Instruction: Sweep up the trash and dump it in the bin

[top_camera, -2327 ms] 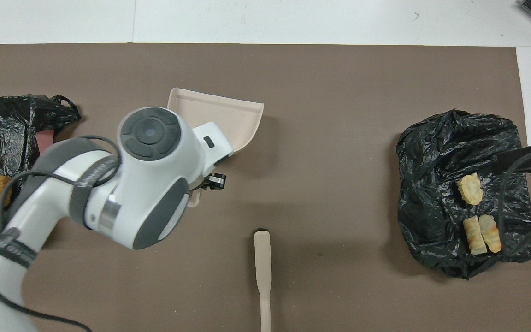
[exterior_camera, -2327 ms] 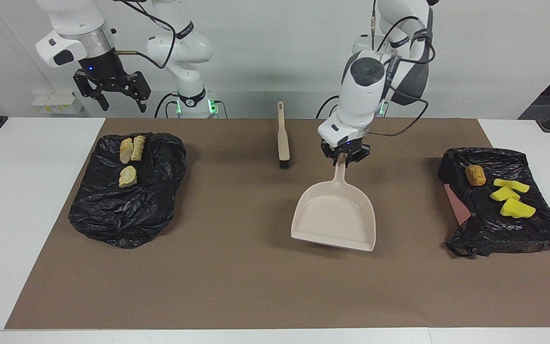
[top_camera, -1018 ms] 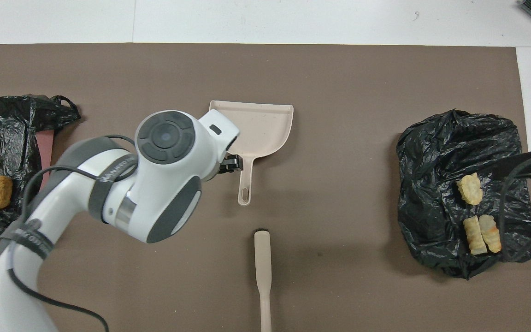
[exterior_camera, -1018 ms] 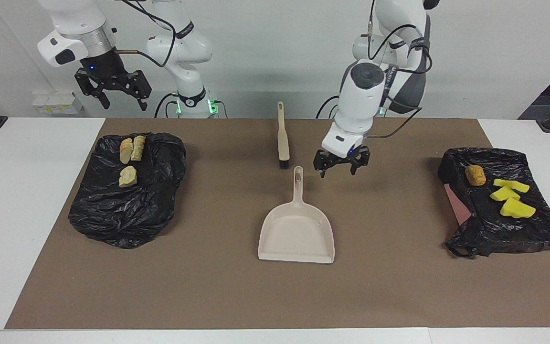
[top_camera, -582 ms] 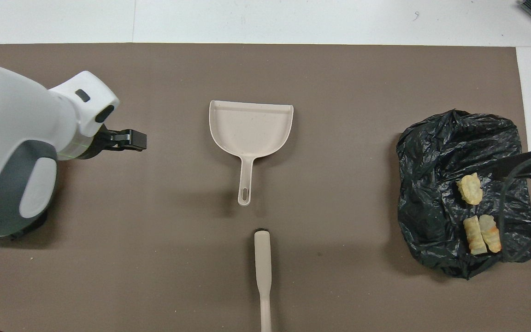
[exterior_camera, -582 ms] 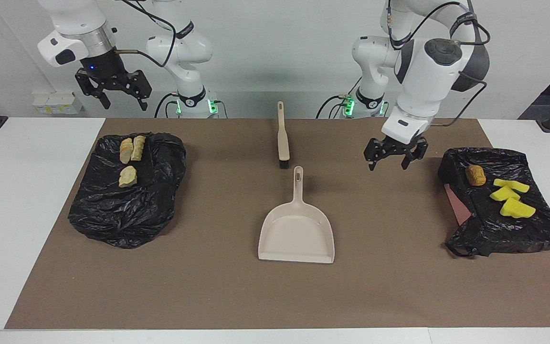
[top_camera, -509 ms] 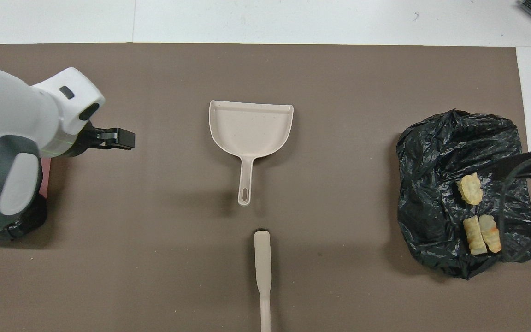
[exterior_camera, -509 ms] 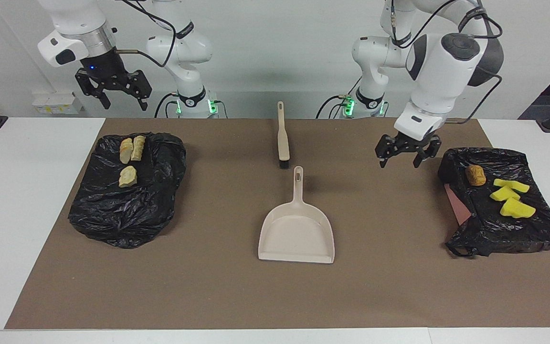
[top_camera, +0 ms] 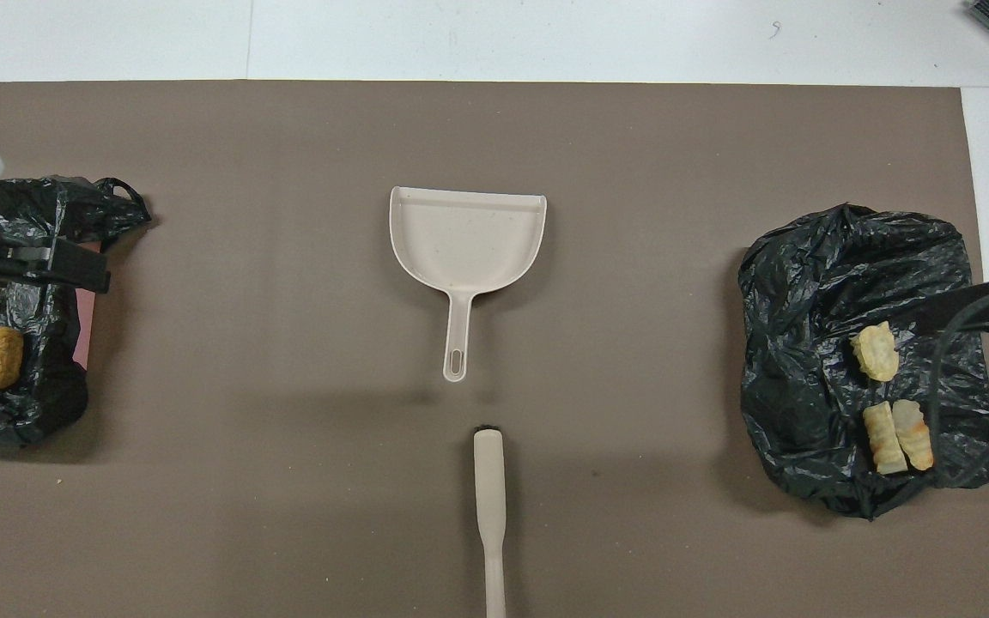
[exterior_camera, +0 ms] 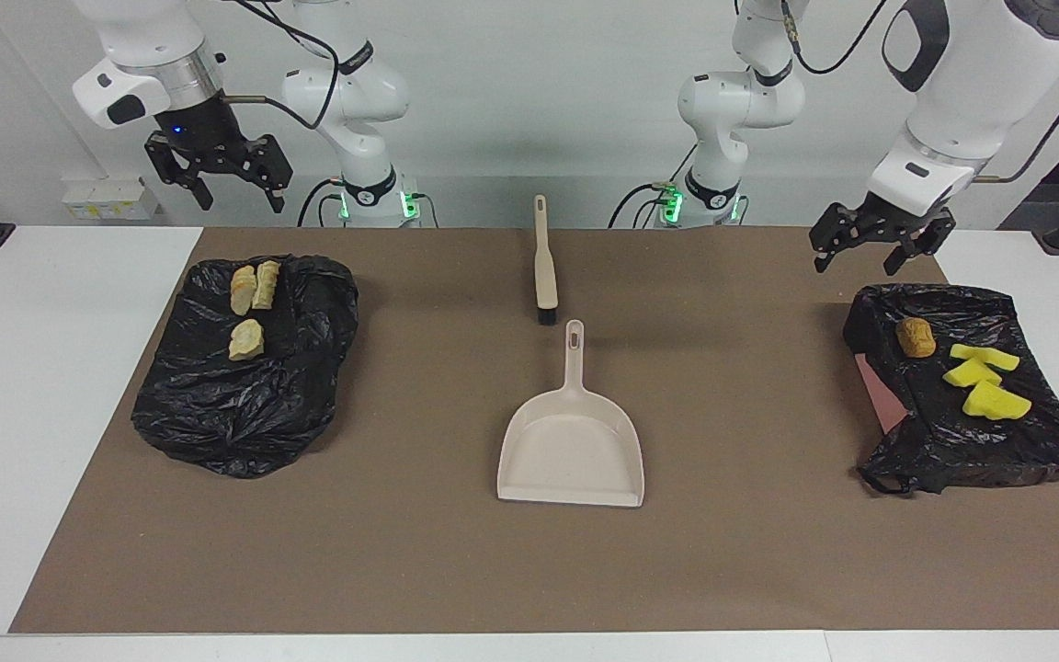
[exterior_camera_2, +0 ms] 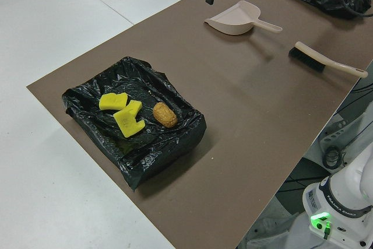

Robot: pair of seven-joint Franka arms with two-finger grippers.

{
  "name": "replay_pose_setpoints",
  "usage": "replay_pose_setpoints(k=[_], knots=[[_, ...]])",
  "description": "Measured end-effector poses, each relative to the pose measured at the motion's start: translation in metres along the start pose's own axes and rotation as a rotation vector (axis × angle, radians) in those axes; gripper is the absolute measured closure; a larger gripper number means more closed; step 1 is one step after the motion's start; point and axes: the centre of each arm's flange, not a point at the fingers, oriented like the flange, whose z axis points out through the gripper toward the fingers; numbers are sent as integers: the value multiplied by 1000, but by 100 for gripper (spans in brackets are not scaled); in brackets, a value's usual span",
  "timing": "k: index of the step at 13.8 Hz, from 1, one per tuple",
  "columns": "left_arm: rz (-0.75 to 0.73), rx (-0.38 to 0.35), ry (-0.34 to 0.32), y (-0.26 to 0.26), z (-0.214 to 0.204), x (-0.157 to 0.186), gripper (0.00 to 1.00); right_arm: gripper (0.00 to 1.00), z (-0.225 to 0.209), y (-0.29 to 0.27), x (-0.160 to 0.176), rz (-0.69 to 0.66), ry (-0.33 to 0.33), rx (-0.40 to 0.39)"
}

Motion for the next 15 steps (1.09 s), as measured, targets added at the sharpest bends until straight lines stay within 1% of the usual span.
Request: replay_pose_setpoints(k=[2,6,8,15], knots=[[16,0,0,-2,-8,-9,0,0,0,0,0,0,0,0],[22,-3,-53,-2,-11,-19,0,0,0,0,0,0,0,0],[24,-4,-65,-2,-12,-21,0,0,0,0,0,0,0,0],[53,-5,-60,-3,-14,-17,0,0,0,0,0,0,0,0]])
